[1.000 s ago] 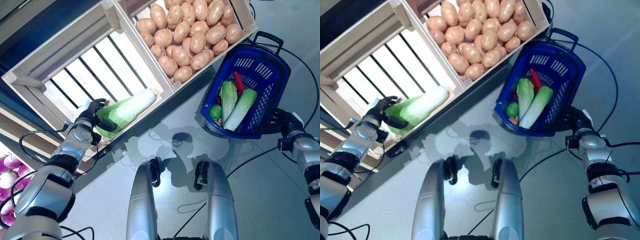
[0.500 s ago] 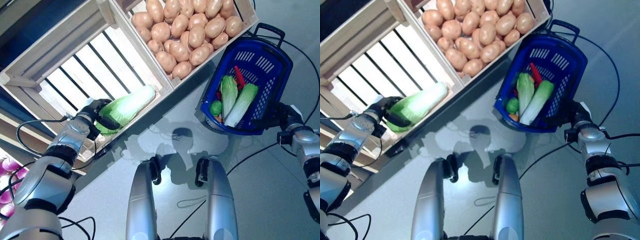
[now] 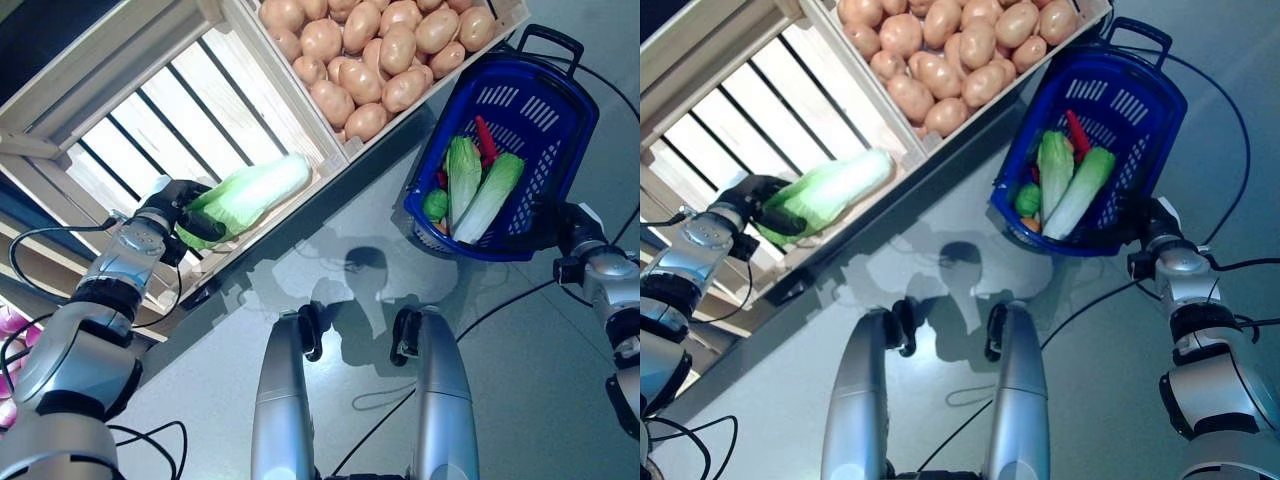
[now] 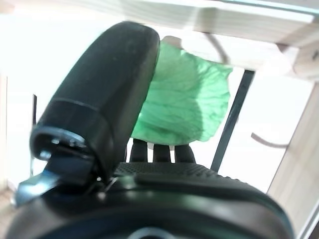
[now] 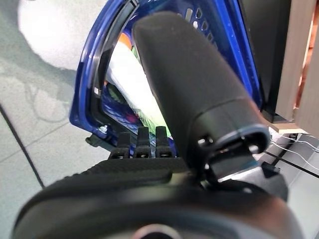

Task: Put vegetables into the basket

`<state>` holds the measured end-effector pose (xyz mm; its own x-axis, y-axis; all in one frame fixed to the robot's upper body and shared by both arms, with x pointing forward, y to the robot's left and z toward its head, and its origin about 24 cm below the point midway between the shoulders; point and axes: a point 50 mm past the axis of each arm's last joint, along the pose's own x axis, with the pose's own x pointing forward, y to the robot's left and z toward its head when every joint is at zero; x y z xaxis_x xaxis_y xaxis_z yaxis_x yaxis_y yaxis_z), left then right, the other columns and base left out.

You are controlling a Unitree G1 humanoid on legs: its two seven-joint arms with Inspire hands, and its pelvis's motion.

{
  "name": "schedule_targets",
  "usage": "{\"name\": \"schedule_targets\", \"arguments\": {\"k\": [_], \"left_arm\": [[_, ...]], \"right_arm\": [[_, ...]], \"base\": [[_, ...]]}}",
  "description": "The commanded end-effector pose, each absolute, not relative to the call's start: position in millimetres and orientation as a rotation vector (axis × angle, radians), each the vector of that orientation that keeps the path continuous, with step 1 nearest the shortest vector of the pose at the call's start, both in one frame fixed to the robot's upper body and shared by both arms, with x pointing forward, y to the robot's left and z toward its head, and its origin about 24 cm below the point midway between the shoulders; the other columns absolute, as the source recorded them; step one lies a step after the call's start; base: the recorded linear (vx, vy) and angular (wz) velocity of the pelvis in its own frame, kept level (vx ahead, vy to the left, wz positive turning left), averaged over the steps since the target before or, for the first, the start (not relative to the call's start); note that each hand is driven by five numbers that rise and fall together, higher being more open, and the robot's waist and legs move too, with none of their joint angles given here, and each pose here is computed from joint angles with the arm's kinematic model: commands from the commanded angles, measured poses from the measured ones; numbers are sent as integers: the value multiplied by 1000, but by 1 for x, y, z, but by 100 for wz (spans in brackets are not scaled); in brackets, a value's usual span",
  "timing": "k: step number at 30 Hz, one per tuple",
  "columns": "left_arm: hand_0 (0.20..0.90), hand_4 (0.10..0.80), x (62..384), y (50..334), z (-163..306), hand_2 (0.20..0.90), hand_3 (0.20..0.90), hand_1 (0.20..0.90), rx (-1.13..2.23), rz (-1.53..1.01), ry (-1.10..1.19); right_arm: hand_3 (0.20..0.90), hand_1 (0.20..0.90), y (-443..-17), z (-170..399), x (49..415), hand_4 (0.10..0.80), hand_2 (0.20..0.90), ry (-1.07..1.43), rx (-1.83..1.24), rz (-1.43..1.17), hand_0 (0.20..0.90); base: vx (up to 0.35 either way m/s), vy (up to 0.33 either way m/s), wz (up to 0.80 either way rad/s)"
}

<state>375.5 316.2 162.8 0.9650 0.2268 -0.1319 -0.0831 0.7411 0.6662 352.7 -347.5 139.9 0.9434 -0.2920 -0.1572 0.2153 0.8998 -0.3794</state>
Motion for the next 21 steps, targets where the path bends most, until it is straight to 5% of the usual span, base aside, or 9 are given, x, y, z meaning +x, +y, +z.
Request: {"name": "schedule_targets", "arguments": {"k": [1,13,21], "left_arm": [[300,400,378,321,180,300,300,300,662,254,114],[300,400,359,336,142,300,300,300,642,220,195],[300,400,354,333,145,300,300,300,438,257,41]], "right_arm": [[900,900,-348,179,360,800,900,14,-316,-275,900],[900,900,-353,162,352,800,900,52,-298,-257,900],[900,900,-343,137,345,800,900,55,-230,-203,900]], "base": [[-30,-8,-1],[33,15,-3],[63,-22,-4]]}}
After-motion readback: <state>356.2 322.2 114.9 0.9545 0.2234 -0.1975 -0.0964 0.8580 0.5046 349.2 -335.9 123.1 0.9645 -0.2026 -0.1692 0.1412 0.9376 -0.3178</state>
